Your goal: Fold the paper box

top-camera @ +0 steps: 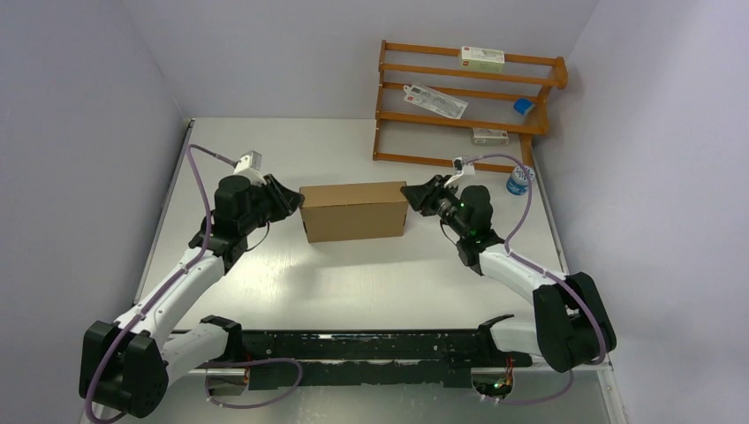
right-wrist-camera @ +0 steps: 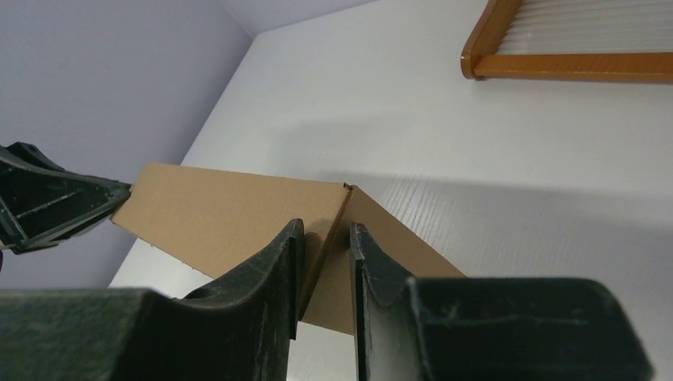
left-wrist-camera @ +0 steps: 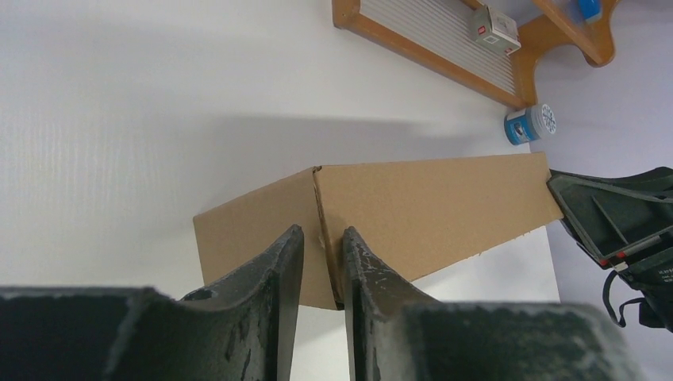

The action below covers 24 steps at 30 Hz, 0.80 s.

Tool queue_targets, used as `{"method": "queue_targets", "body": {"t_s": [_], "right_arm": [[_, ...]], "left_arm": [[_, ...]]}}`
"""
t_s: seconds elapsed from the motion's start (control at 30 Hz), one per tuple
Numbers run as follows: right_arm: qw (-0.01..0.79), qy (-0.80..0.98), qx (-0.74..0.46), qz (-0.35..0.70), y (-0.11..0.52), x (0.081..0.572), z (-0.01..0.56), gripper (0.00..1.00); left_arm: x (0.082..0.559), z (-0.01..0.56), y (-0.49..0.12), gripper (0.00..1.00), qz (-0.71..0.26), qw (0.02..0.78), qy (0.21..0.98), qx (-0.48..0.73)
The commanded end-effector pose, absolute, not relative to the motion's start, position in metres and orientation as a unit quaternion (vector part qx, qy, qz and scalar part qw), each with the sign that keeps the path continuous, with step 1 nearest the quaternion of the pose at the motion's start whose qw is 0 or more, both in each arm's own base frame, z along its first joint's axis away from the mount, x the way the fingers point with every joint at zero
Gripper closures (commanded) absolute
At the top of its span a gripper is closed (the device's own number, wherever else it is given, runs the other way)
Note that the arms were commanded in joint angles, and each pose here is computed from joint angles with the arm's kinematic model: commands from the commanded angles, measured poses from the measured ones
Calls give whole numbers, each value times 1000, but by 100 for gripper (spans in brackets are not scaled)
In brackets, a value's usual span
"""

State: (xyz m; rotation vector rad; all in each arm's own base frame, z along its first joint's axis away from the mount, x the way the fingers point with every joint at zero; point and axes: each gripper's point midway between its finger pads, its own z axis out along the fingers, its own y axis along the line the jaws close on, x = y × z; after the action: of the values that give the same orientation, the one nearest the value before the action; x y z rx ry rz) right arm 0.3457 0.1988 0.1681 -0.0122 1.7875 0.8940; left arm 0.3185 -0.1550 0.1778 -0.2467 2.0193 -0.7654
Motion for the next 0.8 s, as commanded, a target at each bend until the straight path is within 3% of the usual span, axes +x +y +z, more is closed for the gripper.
{"method": "queue_targets", "body": {"t_s": [0.0,0.37,0.77], "right_arm": [[270,919,-11,288,176,245,19,73],[312,873,-64,369,209,266,100,62],[303,866,-105,384,204,228,92,74]], "left_arm": [[273,95,-146,69,-257,325,905,-93],[268,134,-161,63,-305,338,889,-53],[232,127,-164,63,-345,321,881,-53]]}}
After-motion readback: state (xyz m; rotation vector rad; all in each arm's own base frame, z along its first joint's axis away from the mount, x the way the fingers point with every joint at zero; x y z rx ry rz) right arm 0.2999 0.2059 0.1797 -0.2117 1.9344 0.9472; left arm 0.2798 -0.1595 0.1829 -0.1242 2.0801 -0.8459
